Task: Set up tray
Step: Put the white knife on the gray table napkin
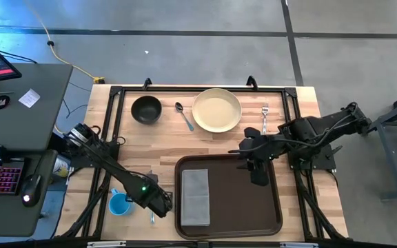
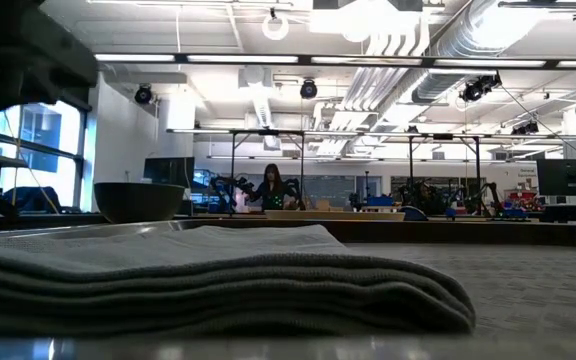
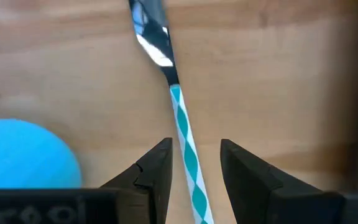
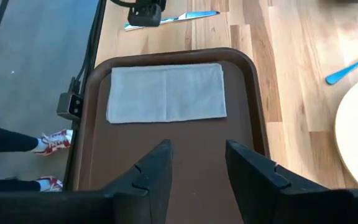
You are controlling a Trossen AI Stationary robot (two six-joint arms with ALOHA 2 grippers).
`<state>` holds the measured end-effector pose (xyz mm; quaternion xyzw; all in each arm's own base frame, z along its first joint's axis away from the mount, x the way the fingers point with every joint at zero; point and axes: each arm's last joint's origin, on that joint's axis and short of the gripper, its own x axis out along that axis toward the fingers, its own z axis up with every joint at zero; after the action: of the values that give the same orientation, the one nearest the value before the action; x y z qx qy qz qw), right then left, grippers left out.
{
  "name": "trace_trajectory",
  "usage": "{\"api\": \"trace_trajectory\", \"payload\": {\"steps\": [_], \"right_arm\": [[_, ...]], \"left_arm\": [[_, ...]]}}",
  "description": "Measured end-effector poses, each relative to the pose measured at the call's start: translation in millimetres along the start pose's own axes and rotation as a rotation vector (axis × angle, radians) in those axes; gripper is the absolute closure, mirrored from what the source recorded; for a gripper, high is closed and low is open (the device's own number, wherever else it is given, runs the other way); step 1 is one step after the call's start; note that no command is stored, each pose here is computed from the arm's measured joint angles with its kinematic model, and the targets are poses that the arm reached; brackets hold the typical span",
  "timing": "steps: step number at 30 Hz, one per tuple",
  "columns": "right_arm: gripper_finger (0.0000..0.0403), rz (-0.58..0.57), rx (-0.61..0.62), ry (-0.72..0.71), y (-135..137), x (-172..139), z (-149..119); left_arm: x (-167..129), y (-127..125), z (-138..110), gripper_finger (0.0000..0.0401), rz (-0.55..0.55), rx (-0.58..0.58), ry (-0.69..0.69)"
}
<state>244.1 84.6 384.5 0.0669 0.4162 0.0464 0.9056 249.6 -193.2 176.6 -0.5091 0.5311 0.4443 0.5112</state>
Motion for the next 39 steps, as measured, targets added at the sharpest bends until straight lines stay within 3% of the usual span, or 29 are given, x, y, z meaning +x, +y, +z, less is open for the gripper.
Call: {"api": "trace_trajectory", "payload": {"steps": [14, 19, 31, 35, 39], "right_arm": [[0.0263, 0.024, 0.011, 0.008, -5, 0, 2], [0.0263, 0.022, 0.012, 0.005, -5, 0, 2], [0.0263, 0.017, 0.014, -0.003, -5, 0, 2], [0.0263, 0.012, 0.013, -0.005, -5, 0, 2], [0.0270, 0.006, 0.015, -0.007, -5, 0, 3]], "left_arm": [[21, 11, 7, 0.0233, 0.035, -0.034, 0.034], [33, 13, 10, 0.0233, -0.026, -0.049, 0.053], [35, 10, 17, 0.0234, -0.022, -0.038, 0.049], [36, 11, 17, 0.0255, -0.018, -0.022, 0.043], [36, 11, 17, 0.0308, -0.013, -0.002, 0.036]]}}
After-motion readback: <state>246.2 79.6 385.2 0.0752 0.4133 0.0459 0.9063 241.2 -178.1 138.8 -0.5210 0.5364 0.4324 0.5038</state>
